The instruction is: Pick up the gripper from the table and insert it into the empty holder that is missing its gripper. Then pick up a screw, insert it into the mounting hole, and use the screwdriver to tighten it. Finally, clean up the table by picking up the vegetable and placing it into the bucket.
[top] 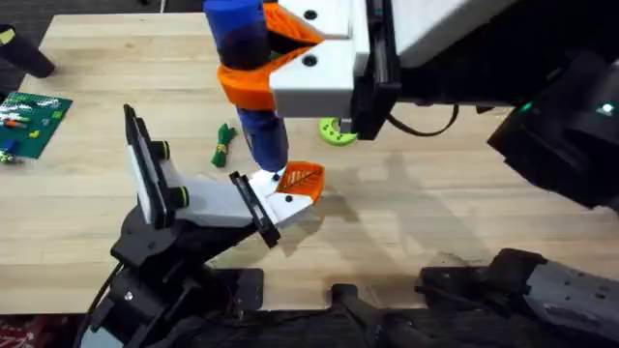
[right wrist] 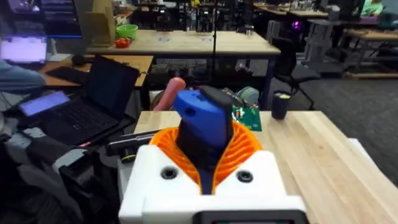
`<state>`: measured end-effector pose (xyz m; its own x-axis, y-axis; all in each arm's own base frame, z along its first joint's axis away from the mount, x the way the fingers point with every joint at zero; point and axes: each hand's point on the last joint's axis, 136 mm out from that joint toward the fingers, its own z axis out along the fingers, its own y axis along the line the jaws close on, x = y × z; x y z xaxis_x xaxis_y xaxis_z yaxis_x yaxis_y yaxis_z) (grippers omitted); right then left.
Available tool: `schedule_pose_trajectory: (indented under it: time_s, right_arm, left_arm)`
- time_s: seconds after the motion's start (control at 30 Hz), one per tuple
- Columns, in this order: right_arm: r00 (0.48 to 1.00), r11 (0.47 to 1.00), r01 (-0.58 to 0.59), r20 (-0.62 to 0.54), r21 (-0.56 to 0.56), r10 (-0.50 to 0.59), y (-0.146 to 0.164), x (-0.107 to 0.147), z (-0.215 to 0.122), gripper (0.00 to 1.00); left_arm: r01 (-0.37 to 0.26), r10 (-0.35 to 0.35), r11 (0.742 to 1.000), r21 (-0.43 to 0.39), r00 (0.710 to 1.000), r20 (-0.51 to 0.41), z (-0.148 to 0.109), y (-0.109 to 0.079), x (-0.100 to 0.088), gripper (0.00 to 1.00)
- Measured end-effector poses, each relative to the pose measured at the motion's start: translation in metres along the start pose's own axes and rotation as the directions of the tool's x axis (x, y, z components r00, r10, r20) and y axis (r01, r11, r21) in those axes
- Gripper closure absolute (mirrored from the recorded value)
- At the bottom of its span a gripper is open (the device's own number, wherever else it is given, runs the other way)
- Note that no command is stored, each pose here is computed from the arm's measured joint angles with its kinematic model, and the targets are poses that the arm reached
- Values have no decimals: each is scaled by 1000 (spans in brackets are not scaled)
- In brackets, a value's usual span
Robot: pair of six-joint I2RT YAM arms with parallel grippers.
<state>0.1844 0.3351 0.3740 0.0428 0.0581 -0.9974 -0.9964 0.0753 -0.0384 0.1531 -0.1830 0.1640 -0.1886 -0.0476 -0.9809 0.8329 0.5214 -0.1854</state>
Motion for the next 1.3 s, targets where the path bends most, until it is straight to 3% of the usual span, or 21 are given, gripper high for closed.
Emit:
schedule_pose_trajectory:
  time_s: [1.3]
  right_arm:
    - [998,998,-55,-20,-2,55,-3,9,4,936]
  left_arm:
    - [0,0,1000,0,1000,0,0,0,0,989]
